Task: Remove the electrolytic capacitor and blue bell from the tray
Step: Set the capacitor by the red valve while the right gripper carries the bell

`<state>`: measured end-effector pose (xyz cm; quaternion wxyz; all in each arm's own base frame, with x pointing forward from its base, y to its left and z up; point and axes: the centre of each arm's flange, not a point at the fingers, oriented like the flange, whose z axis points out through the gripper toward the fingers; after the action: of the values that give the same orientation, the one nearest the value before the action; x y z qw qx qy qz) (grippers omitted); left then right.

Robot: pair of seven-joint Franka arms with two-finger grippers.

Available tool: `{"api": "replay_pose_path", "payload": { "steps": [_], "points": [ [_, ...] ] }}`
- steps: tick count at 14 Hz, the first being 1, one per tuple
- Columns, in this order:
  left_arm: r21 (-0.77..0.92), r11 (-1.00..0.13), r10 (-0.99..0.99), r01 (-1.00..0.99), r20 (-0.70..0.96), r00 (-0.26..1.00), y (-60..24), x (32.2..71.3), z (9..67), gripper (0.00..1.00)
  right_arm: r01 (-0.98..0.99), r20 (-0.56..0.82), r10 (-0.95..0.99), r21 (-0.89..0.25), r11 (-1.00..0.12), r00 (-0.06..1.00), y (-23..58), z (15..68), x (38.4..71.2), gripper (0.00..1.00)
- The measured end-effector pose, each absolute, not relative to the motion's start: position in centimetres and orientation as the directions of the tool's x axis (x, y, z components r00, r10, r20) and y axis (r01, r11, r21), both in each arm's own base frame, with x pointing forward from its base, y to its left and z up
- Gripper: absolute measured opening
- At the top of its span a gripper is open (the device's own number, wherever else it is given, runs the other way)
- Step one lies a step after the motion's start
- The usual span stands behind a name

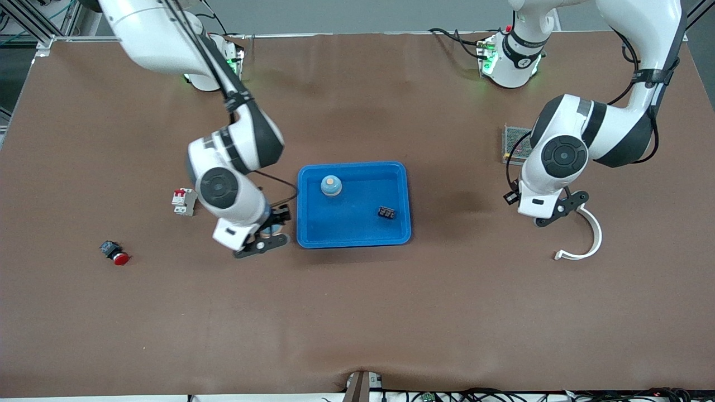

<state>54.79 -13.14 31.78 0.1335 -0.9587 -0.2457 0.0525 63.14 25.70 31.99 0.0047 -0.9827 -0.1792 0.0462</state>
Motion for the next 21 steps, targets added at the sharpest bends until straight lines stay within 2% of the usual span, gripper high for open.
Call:
{"api": "replay_pose_path", "payload": {
  "steps": [5,9,15,21],
  "points": [
    [-0.255,-0.877,0.43,0.407,-0.039,0.902,-8.1,54.0,28.2,0.29,0.547,-0.08,0.55,-0.061,-0.835,0.831,13.2,32.7,66.6,0.68],
    [-0.249,-0.881,0.43,0.402,-0.066,0.901,-7.0,53.2,26.2,0.29,0.667,-0.059,0.672,-0.083,-0.74,0.738,2.6,32.6,67.8,0.68],
    [-0.271,-0.815,0.547,0.512,-0.069,0.834,-8.1,51.6,23.8,0.29,0.766,-0.027,0.77,-0.088,-0.637,0.638,-7.2,31.5,67.5,0.68],
    [-0.281,-0.719,0.674,0.636,-0.06,0.736,-9.7,49.8,20.9,0.29,0.802,-0.011,0.805,-0.081,-0.591,0.593,-12.2,26.5,65.3,0.68]
  ]
}}
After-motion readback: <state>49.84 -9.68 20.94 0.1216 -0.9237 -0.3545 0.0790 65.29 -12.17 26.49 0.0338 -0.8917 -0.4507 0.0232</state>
